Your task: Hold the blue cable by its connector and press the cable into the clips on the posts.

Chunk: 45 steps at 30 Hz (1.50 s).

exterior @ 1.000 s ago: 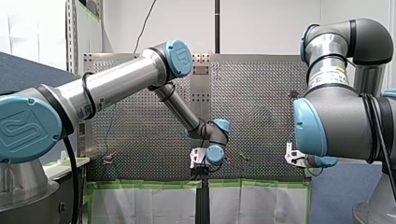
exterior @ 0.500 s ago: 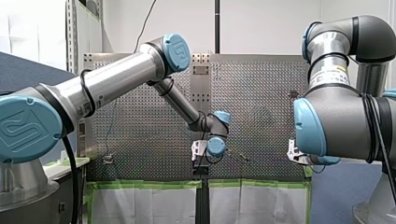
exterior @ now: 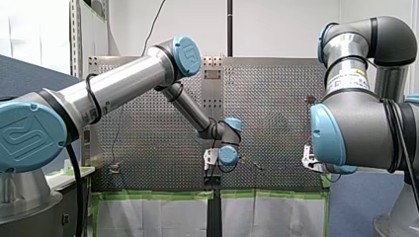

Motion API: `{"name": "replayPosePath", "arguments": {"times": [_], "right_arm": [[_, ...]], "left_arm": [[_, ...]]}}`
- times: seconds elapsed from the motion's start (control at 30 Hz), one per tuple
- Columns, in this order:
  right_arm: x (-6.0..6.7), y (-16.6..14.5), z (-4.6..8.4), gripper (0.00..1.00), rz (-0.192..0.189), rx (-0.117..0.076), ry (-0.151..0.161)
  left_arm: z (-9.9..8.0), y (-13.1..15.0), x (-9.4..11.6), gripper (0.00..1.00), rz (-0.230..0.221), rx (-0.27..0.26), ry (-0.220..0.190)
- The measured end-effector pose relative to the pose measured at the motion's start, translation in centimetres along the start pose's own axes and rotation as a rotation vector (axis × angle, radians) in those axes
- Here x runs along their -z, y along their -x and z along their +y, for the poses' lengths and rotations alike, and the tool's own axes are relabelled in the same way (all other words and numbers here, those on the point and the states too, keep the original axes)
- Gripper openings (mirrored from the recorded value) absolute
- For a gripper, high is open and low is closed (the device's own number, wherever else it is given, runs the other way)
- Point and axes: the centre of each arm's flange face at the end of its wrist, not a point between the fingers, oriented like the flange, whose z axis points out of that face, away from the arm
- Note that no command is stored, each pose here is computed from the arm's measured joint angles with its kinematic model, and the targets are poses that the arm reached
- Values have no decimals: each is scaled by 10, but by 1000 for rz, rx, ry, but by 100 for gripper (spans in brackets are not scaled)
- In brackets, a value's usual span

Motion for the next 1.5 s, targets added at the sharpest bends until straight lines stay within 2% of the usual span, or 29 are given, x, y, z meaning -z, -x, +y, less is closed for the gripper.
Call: {"name": "replayPosePath", "arguments": {"times": [0.13,0.27,0.43,0.53,0.67,0.9,1.07,1.23,1.5], "right_arm": [[-5,-4,-3,0,23,-6,-5],[-11,-9,-2,0,43,-15,2],[-18,-16,3,0,69,-24,40],[-22,-17,8,0,77,-25,69],[-26,-10,11,0,74,-26,87],[-34,-3,10,0,69,-23,84],[-43,-12,8,0,88,-20,74],[-54,-25,10,0,112,-22,69],[-69,-37,21,0,129,-28,89]], "left_arm": [[7,-2,-9,0,1,4,-9],[15,-10,-21,0,13,1,0],[26,-26,-39,0,41,-15,23],[30,-22,-50,0,35,-11,29],[34,-13,-62,0,19,-2,26],[39,-10,-72,0,15,-2,7],[47,-24,-83,0,40,-10,12],[52,-18,-93,0,31,-3,20],[62,-9,-103,0,25,3,35]]}}
